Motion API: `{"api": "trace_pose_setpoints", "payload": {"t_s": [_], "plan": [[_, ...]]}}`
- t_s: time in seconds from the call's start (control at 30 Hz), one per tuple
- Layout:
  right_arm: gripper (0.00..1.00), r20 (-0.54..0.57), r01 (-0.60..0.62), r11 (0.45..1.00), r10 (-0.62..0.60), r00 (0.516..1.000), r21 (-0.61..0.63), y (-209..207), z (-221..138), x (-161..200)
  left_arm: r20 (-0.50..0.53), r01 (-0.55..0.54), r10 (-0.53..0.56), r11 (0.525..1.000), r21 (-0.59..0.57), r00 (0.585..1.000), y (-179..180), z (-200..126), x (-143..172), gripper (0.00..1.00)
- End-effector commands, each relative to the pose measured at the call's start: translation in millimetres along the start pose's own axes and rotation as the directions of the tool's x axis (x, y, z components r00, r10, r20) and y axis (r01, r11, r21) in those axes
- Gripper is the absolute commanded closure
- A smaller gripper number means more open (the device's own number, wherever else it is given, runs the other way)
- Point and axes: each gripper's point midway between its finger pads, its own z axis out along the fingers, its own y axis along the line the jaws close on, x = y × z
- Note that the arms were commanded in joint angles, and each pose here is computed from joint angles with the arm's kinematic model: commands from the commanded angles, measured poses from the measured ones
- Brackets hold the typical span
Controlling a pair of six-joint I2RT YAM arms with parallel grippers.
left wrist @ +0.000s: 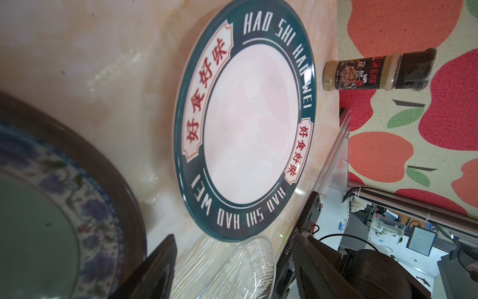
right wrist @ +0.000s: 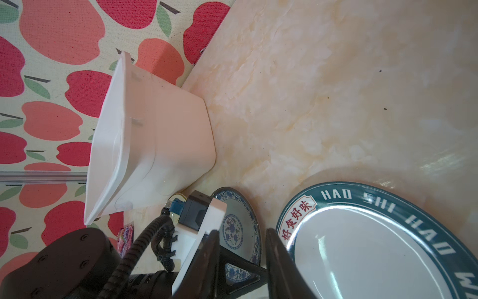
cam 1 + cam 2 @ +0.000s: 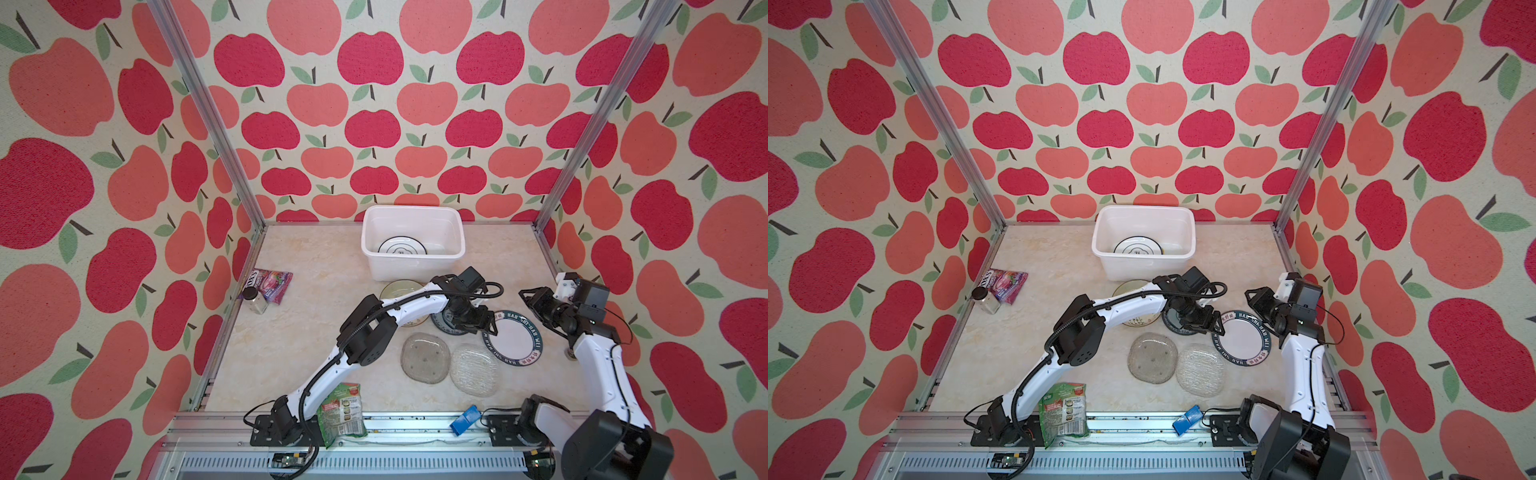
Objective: Place the plates into the plastic bin on the countertop
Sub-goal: Pick up the plate from the middle-right of the table.
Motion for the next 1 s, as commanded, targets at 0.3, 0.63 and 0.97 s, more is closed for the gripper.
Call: {"api": "trace_pose_setpoints", "payload": {"t_s": [0.3,0.63,0.97], "plan": [[0.68,-0.013,-0.023,0.999,0.023,1.0,-0.049,0,1,3,-0.031,0.077,-0.079,0.996,-0.05,0.996,10,18,0,0.33],[0.69,-0.023,-0.036,0.997,0.034,0.999,-0.07,2,4,4,-0.07,0.126,-0.129,0.991,-0.049,0.989,17,31,-1,0.44],[0.69,-0.024,-0.035,0.996,0.033,0.999,-0.078,2,4,5,-0.077,0.188,-0.192,0.981,-0.053,0.978,31,35,-4,0.62]]}}
